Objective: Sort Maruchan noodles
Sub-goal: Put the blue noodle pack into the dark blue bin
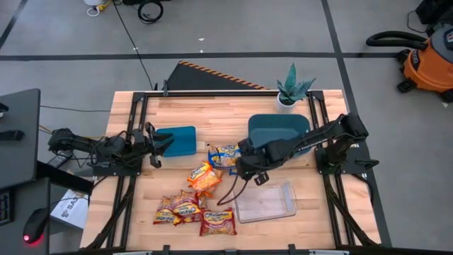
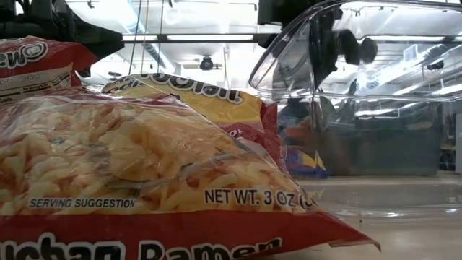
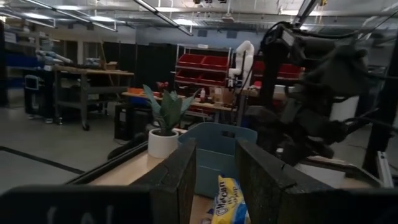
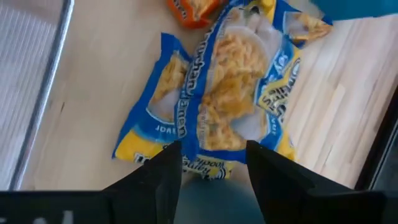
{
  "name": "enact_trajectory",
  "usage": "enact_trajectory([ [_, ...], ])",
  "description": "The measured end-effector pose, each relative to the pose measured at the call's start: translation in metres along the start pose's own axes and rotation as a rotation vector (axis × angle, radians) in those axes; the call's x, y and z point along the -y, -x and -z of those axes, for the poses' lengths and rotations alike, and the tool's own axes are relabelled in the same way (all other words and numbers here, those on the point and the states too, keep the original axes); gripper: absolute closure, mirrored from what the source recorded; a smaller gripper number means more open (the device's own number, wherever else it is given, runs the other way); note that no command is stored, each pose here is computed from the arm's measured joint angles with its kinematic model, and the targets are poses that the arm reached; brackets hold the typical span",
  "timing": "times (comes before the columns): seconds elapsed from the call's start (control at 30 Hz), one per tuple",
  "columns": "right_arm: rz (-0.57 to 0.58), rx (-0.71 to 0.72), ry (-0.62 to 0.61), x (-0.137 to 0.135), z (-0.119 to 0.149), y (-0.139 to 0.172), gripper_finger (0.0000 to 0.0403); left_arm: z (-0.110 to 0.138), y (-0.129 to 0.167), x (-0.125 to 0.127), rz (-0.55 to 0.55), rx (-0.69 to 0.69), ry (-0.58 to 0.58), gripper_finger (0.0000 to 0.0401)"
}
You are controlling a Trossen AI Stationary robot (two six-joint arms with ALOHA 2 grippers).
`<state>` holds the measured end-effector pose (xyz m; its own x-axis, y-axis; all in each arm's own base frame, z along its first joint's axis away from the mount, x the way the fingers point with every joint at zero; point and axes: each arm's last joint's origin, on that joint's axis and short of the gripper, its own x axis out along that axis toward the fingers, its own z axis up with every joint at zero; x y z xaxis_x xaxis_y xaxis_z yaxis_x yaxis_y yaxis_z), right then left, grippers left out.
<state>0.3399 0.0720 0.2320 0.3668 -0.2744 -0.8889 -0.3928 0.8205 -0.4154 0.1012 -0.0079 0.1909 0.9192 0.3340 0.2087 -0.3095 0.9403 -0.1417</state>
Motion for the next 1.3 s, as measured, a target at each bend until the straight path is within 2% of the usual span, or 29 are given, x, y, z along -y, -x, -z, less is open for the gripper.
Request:
enact_trajectory([
  [0.47,-0.044,0.013,0.006,-0.005,0.0,-0.006,0.0285,0.001,-0.001,0.0,-0.007,-0.005,0.014,0.0284],
  [0.77,-0.041,0.012,0.003,-0.004,0.0,-0.007,0.0298,0.0,-0.001,0.0,-0.007,-0.004,0.03,0.0284],
  [0.93,-0.057,-0.017,0.02,-0.004,0.0,-0.018,0.0335,0.0,-0.001,0.0,-0.006,-0.002,0.03,0.0284],
  [1.1,-0.074,-0.038,0.038,-0.007,-0.001,-0.027,0.0389,0.0,-0.001,0.0,-0.006,-0.002,0.031,0.0284],
  [1.3,-0.003,-0.054,0.053,-0.004,-0.001,-0.024,0.0393,0.0,-0.001,0.0,-0.006,-0.002,0.033,0.0284],
])
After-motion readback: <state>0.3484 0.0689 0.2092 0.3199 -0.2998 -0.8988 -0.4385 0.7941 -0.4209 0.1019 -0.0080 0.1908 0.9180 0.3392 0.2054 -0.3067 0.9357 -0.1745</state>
